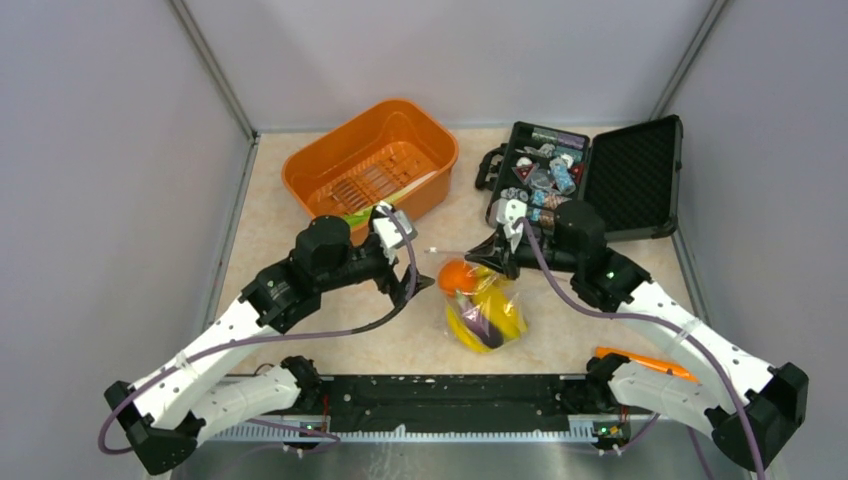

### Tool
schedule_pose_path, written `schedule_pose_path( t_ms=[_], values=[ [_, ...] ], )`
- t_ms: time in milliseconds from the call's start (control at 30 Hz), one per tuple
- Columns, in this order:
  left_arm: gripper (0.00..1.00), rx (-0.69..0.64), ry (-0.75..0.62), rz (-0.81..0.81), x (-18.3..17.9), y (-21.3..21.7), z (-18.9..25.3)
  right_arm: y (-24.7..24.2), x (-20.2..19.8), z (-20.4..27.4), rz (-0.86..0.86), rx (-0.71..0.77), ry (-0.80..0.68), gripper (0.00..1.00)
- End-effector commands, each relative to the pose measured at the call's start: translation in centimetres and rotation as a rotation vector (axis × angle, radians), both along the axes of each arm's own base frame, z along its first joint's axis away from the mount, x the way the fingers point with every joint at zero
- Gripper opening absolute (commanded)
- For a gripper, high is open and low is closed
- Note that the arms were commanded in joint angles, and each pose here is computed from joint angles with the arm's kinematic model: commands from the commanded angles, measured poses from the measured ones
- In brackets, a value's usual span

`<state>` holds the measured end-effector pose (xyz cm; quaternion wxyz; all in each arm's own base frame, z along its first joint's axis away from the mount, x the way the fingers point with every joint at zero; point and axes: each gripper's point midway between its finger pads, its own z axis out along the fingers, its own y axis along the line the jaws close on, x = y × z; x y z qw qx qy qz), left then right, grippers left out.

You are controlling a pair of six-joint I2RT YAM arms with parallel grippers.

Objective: Place the food in the zip-top bag and seal the zipper
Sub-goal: Place the zipper food storage bag at the center of the board.

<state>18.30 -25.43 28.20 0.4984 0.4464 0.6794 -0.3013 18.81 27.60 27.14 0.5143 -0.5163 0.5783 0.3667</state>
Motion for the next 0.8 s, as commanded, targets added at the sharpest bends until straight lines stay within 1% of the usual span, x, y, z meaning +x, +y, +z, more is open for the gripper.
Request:
schedule_pose_path(
  t_ms=[0,33,67,100,133,167,300,433,567,633,767],
  values=[
    [0.99,-0.165,-0.072,0.173,1.8,1.4,2.9,-1.0,4.1,-0.3,-0.233,0.028,-0.036,0.00],
    [0.99,-0.189,-0.075,0.197,1.9,1.7,2.9,-1.5,5.4,-0.6,-0.308,0.023,-0.033,0.00],
    [0.99,-0.205,-0.074,0.220,2.0,2.0,2.7,-2.1,6.6,-0.8,-0.384,0.016,-0.030,0.05],
    [0.99,-0.213,-0.083,0.250,2.3,2.4,2.6,-2.5,7.7,-0.8,-0.452,0.018,-0.026,0.16],
    [0.99,-0.231,-0.060,0.285,2.4,2.8,2.2,-2.9,8.6,-0.5,-0.508,0.028,-0.029,0.27],
    [0.99,-0.235,-0.055,0.311,2.6,3.1,1.9,-3.1,9.1,-0.1,-0.538,0.037,-0.037,0.35],
    [0.99,-0.242,-0.034,0.414,3.2,4.6,0.9,-3.6,9.7,2.7,-0.594,0.144,-0.059,0.74],
    [0.99,-0.266,-0.022,0.512,3.8,6.1,0.5,-5.7,10.1,5.5,-0.712,0.226,-0.079,0.79],
    [0.99,-0.306,-0.003,0.614,4.4,7.5,0.1,-8.9,9.7,6.5,-0.870,0.356,-0.029,0.83],
    [0.99,-0.329,0.008,0.629,4.3,7.6,0.1,-10.4,9.1,6.0,-0.927,0.433,0.004,0.86],
    [0.99,-0.360,0.038,0.714,4.9,8.5,-0.5,-12.8,7.8,2.4,-1.020,0.607,0.117,0.88]
  ],
)
